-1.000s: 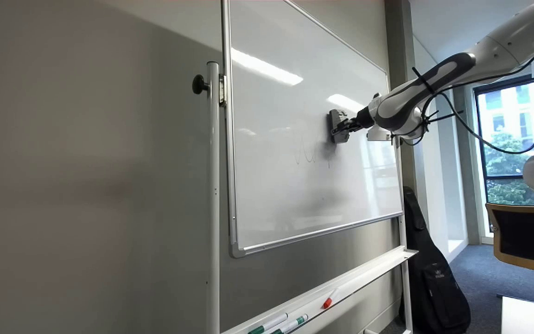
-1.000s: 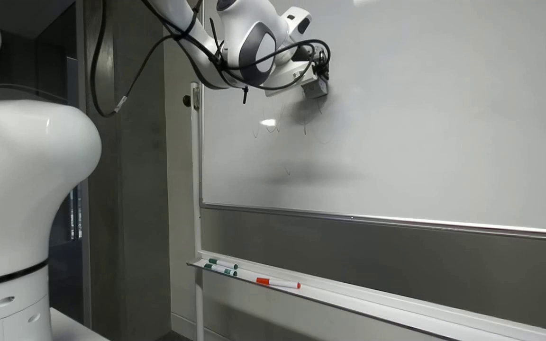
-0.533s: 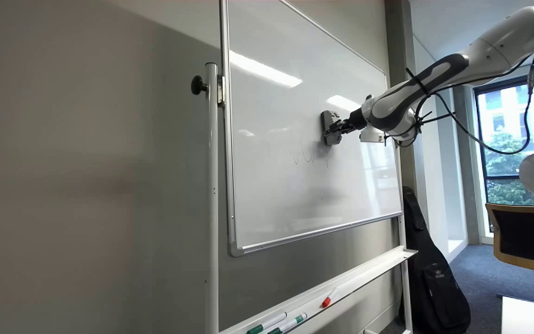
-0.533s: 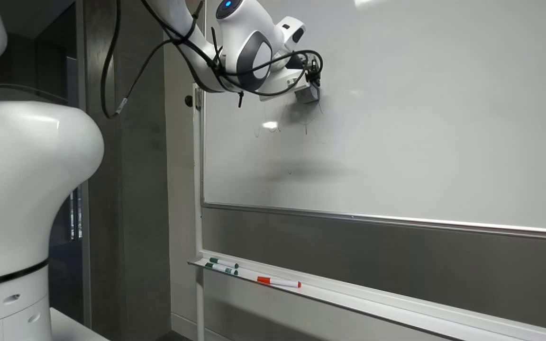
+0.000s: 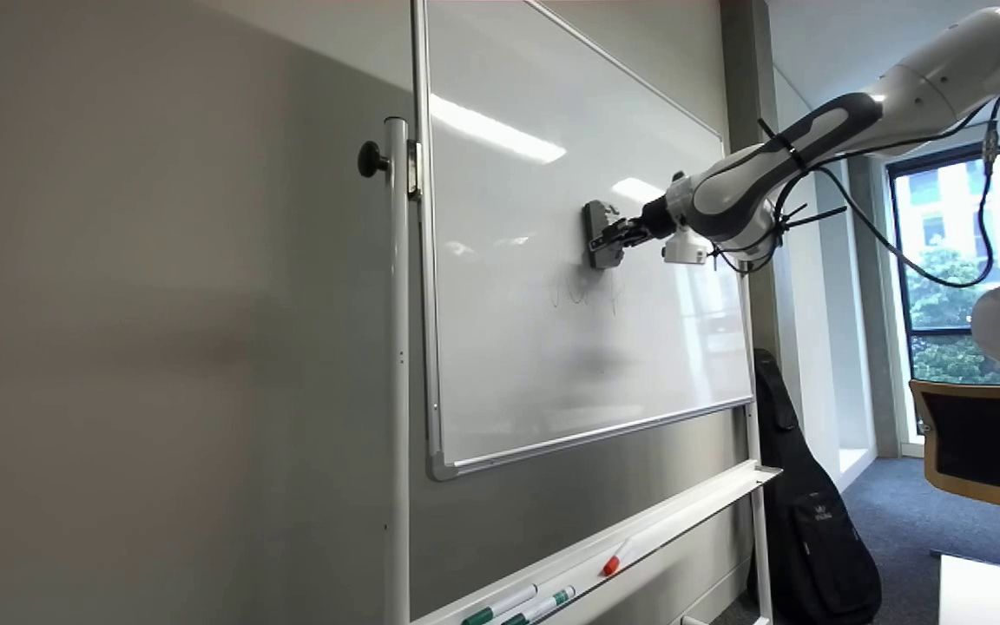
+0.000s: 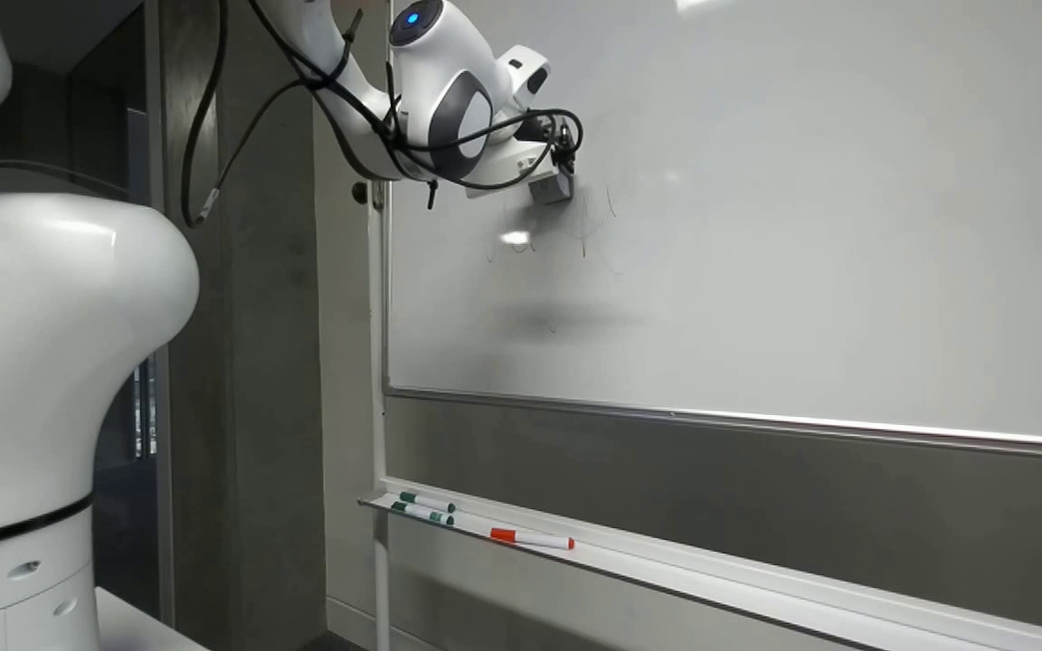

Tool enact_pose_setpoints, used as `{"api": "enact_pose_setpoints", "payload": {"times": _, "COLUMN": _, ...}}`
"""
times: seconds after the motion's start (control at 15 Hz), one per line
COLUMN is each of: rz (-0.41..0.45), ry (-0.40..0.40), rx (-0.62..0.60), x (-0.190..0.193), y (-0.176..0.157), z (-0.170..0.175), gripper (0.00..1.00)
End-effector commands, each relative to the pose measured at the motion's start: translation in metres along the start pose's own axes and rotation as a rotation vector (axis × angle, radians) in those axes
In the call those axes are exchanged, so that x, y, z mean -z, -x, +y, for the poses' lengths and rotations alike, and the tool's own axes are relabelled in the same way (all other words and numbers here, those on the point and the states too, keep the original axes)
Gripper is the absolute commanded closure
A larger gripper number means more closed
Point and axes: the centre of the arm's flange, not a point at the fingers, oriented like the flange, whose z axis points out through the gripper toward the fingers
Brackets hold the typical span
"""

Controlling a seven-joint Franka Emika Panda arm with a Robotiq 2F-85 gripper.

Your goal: Pick up the duster, clean the whiteboard and then put the duster back down

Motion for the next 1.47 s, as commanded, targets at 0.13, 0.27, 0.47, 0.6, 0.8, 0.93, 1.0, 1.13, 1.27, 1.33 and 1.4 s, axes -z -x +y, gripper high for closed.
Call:
{"api": "enact_pose_setpoints", "payload": {"times": 0.13, "rz": 0.041, "ry": -0.141, "rx": 0.064, "x": -0.022, "y": 0.031, "z": -0.106, "gripper": 0.62}}
{"api": "enact_pose_setpoints", "payload": {"times": 0.27, "rz": 0.053, "ry": -0.181, "rx": 0.080, "x": -0.024, "y": 0.023, "z": -0.127, "gripper": 0.62}}
{"api": "enact_pose_setpoints", "payload": {"times": 0.47, "rz": 0.066, "ry": -0.214, "rx": 0.121, "x": -0.027, "y": 0.024, "z": -0.147, "gripper": 0.62}}
{"api": "enact_pose_setpoints", "payload": {"times": 0.6, "rz": 0.062, "ry": -0.217, "rx": 0.142, "x": -0.030, "y": 0.032, "z": -0.147, "gripper": 0.62}}
{"api": "enact_pose_setpoints", "payload": {"times": 0.8, "rz": 0.071, "ry": -0.199, "rx": 0.186, "x": -0.034, "y": 0.039, "z": -0.134, "gripper": 0.62}}
{"api": "enact_pose_setpoints", "payload": {"times": 0.93, "rz": 0.073, "ry": -0.187, "rx": 0.205, "x": -0.039, "y": 0.046, "z": -0.124, "gripper": 0.62}}
{"api": "enact_pose_setpoints", "payload": {"times": 1.0, "rz": 0.074, "ry": -0.179, "rx": 0.212, "x": -0.041, "y": 0.050, "z": -0.119, "gripper": 0.62}}
{"api": "enact_pose_setpoints", "payload": {"times": 1.13, "rz": 0.064, "ry": -0.166, "rx": 0.214, "x": -0.044, "y": 0.057, "z": -0.107, "gripper": 0.62}}
{"api": "enact_pose_setpoints", "payload": {"times": 1.27, "rz": 0.046, "ry": -0.155, "rx": 0.214, "x": -0.041, "y": 0.063, "z": -0.095, "gripper": 0.62}}
{"api": "enact_pose_setpoints", "payload": {"times": 1.33, "rz": 0.040, "ry": -0.150, "rx": 0.214, "x": -0.041, "y": 0.066, "z": -0.089, "gripper": 0.62}}
{"api": "enact_pose_setpoints", "payload": {"times": 1.4, "rz": 0.033, "ry": -0.143, "rx": 0.215, "x": -0.041, "y": 0.069, "z": -0.083, "gripper": 0.62}}
